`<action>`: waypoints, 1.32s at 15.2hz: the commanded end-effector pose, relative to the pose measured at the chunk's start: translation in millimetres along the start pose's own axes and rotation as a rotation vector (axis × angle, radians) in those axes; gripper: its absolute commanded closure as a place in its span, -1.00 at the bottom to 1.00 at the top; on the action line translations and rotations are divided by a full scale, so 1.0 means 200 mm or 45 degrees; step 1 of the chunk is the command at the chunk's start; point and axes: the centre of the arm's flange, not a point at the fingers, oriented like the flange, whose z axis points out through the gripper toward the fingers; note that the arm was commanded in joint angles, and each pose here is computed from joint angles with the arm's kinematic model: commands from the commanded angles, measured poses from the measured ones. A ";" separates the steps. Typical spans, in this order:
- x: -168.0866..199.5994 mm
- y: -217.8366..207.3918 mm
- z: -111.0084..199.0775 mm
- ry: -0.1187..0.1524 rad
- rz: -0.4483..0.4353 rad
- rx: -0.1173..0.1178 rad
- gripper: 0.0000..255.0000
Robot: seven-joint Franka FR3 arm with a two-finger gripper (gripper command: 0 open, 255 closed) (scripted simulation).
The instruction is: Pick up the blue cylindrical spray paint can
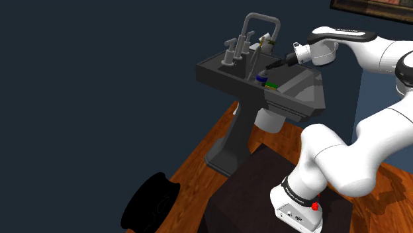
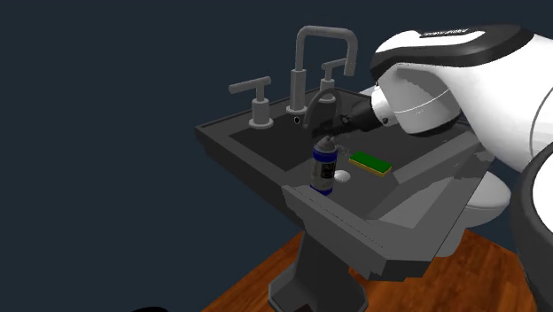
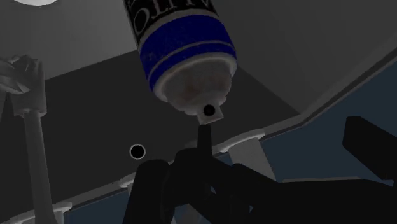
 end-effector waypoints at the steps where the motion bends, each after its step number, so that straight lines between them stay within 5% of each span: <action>1: -0.01 0.16 0.05 0.044 -0.008 0.033 -1.00; 3: -0.02 0.26 0.07 0.077 -0.015 0.055 -1.00; 12: -0.17 0.32 0.19 0.077 -0.015 0.055 -1.00; 13: -0.17 0.32 0.19 0.077 -0.015 0.055 1.00; 20: -0.17 0.33 0.19 0.077 -0.015 0.055 1.00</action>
